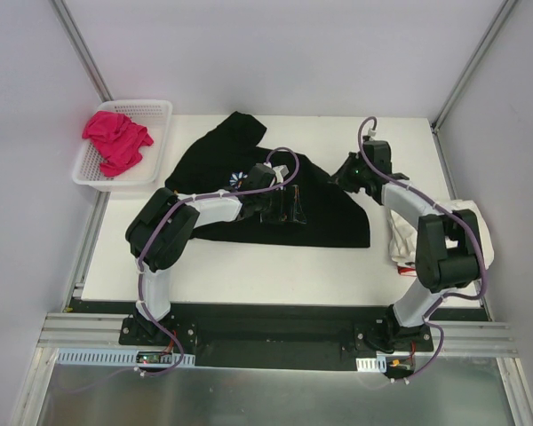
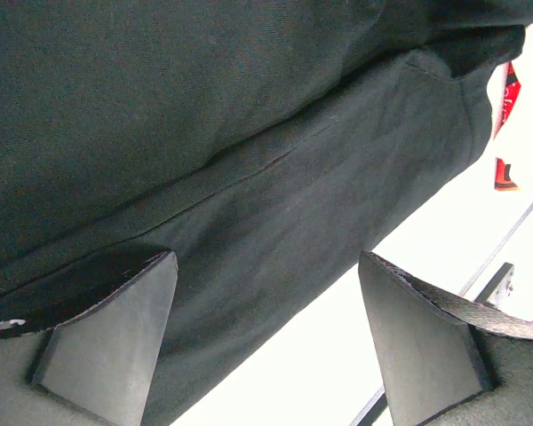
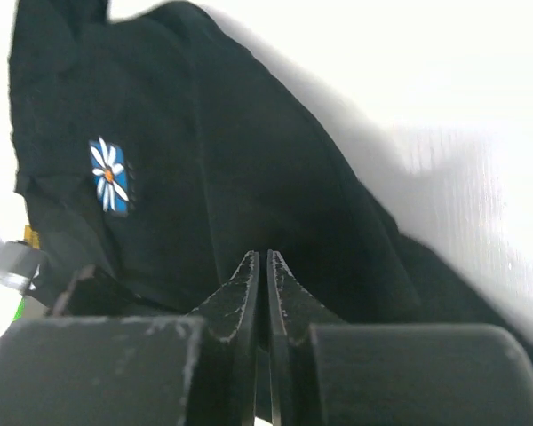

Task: Fold and stack the t-shirts
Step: Grap the side of the flattened tshirt furthest away from the robot with both arms

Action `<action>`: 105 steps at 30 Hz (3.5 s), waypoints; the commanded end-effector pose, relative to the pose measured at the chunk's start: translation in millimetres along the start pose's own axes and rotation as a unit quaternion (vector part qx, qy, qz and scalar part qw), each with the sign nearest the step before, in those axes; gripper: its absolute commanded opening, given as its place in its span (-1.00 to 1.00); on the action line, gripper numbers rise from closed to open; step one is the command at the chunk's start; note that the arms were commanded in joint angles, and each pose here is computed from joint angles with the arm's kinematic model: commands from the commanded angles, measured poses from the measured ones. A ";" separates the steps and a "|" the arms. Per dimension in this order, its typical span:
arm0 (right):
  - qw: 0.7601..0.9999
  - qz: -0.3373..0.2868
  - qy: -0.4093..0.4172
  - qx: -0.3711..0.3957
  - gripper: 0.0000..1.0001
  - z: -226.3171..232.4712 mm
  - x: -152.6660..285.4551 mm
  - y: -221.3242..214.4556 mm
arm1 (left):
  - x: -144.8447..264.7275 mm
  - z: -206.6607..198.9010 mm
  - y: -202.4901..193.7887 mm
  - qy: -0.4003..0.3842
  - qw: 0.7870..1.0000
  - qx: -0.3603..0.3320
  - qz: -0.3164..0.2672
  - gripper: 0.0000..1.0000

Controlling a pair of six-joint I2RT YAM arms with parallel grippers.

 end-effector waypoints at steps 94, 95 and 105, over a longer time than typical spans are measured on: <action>0.993 0.078 -0.049 -0.071 -0.58 -56.7 -24.1 -64.5 | -13.5 31.1 -28.6 0.059 0.996 0.017 0.056 0.68; 0.993 0.077 -0.050 -0.072 -0.62 -57.2 -24.7 -63.7 | -13.6 30.5 -28.8 0.059 0.996 0.015 0.057 0.68; 0.993 0.042 -0.055 -0.091 -0.98 -61.6 -21.0 -37.5 | -13.4 31.7 -30.3 0.061 0.996 0.019 0.059 0.68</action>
Point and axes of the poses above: each gripper's point midway between its finger pads, its own x axis back along the fingers, its own z axis along the line the jaws close on, y = z × x, the point moved 7 cm from there along x, back along the fingers, and after that the axes turned 6 degrees about x, right-handed, at the moved point
